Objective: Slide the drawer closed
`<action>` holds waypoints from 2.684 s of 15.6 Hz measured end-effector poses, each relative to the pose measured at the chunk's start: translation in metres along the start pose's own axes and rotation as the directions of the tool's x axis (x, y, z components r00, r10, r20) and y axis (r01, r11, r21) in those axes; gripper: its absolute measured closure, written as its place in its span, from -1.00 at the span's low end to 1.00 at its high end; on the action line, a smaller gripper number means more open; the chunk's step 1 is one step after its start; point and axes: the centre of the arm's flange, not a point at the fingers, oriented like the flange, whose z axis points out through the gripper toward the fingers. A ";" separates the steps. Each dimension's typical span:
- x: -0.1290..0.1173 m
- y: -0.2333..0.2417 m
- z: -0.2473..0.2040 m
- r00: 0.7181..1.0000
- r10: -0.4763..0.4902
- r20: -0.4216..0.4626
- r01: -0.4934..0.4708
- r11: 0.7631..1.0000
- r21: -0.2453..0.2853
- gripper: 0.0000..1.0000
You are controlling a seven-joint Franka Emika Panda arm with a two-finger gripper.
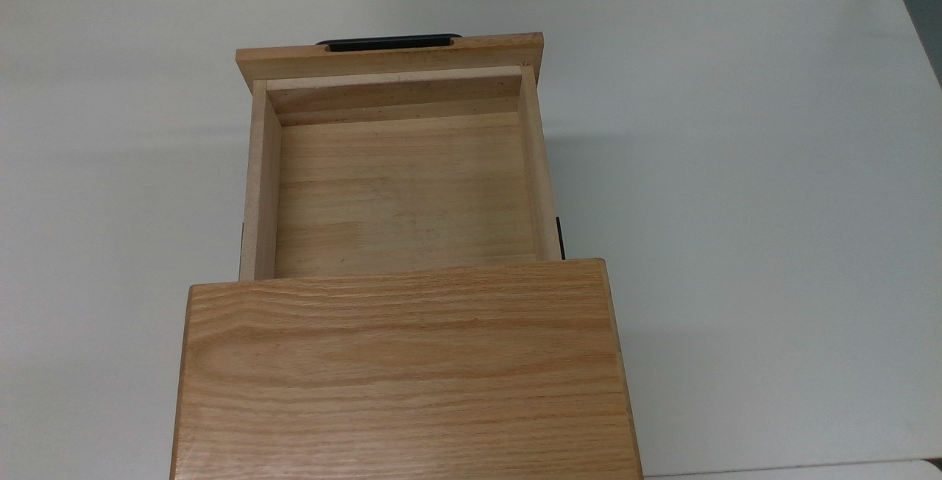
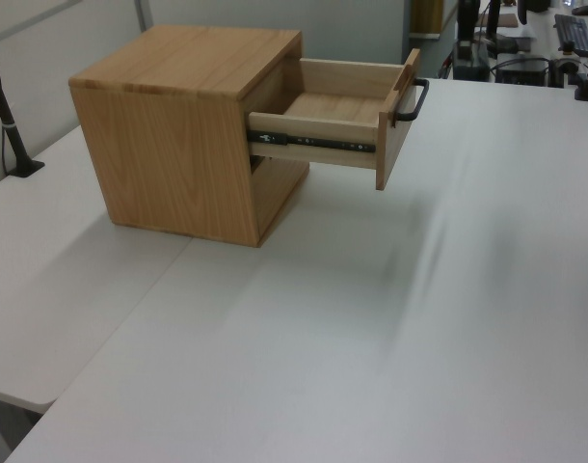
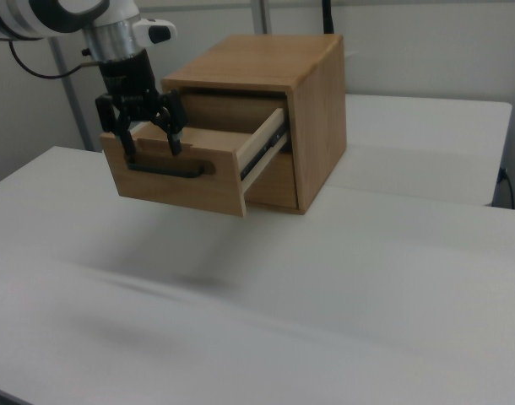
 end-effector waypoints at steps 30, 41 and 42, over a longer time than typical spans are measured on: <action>0.182 -0.018 0.097 0.792 0.456 -0.405 -0.408 0.890 0.205 0.99; 0.213 -0.029 0.109 0.560 0.663 -0.496 -0.590 0.740 0.323 0.99; 0.214 -0.030 0.109 0.541 0.683 -0.490 -0.606 0.721 0.337 0.99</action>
